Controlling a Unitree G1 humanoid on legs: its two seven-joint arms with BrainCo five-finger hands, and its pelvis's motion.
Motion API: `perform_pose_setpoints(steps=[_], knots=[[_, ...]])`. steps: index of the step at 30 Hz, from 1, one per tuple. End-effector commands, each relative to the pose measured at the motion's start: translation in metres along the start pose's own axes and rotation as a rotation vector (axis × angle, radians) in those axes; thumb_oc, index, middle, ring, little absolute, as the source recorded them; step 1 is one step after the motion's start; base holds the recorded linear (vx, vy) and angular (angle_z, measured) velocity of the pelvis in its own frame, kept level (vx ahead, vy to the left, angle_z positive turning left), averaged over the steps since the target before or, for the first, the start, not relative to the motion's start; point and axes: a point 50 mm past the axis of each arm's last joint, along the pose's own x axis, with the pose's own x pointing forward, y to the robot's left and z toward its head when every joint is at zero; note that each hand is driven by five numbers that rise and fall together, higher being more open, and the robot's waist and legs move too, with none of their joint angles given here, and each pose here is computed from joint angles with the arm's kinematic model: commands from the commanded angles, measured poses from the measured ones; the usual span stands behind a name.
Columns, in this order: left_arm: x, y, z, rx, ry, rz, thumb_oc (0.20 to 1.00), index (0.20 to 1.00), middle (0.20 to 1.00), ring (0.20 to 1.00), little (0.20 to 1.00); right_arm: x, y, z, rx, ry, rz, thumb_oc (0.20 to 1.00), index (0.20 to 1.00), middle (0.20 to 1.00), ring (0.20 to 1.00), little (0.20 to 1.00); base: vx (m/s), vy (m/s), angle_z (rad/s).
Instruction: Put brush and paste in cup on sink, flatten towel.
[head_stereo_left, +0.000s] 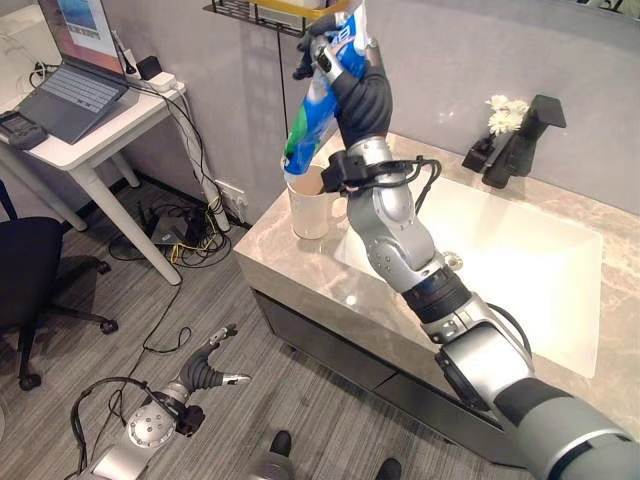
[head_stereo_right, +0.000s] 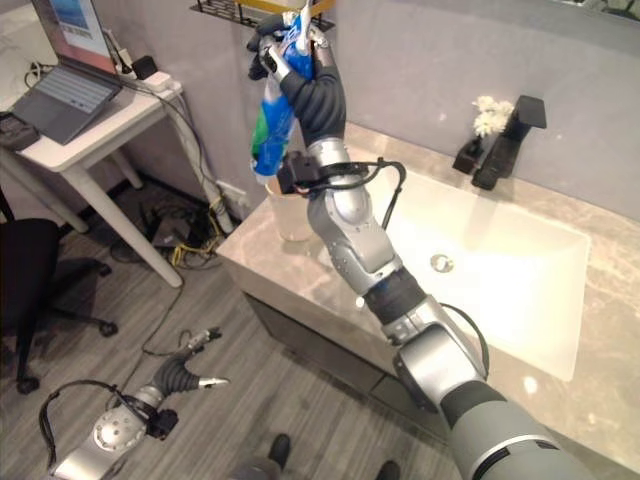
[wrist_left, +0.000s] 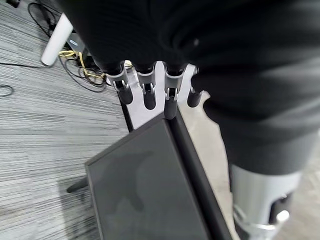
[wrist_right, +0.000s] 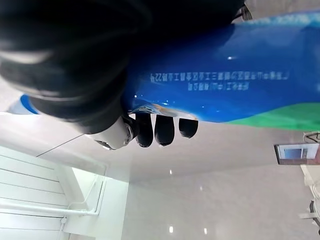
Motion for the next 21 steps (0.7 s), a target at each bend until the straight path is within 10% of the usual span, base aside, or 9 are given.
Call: perform_pose_setpoints(steps=[1, 21], knots=[[0.004, 0.011, 0.014, 0.056, -0.075, -0.006, 1.000, 1.000, 1.000, 1.000, 1.000, 0.029, 0.017, 0.049, -0.056, -0.212, 0.057, 0.200, 0.200, 0.200, 0.200, 0.200, 0.02, 0.026, 0.03], [0.021, -0.011, -0.016, 0.129, 0.056, -0.006, 1.000, 1.000, 1.000, 1.000, 1.000, 0.025, -0.004, 0.042, -0.110, -0.185, 0.006, 0.200, 0.200, 0.200, 0.200, 0.200, 0.01, 0.009, 0.05]])
